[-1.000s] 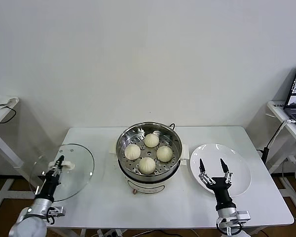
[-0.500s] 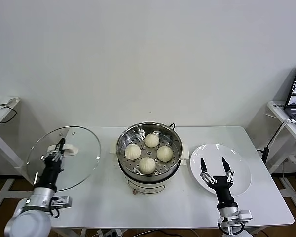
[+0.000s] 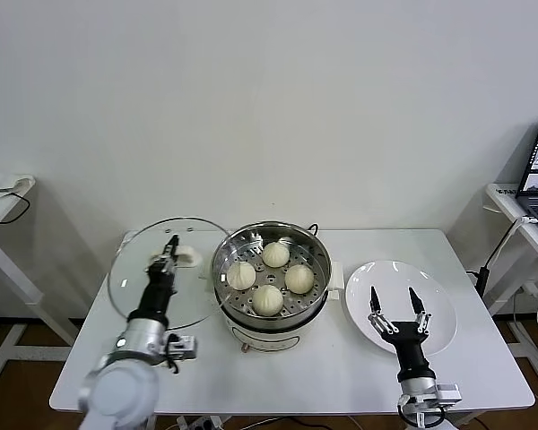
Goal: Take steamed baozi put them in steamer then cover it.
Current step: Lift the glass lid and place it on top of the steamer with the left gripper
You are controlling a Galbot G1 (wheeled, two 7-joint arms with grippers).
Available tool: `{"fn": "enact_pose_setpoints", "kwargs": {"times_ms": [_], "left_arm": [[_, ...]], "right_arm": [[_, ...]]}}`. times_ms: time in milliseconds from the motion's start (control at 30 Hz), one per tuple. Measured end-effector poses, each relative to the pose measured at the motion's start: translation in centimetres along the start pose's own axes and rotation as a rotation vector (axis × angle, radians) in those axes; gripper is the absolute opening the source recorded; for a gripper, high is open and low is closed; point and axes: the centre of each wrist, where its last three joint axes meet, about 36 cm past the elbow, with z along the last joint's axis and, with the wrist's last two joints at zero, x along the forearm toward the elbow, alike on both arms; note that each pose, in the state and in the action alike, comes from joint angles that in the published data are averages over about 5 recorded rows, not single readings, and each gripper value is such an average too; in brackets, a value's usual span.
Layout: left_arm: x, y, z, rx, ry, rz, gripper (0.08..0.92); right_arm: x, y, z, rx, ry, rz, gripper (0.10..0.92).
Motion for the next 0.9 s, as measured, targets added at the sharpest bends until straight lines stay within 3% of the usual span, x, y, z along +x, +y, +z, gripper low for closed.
{"fn": "enact_pose_setpoints", "kwargs": {"times_ms": [500,900], "left_arm": [[-3.4,-0.9,-9.1,0.025,-0.047,0.016,0.188],[-5.1,-1.4,-14.1,0.055,-0.067,0.023,0.188]], "right_arm": [[0.3,-0.6,0.1,0.009,0.001,0.036,0.823],[0.2,-0.6,0.4,0.015,0.004,0.043,0.823]]}}
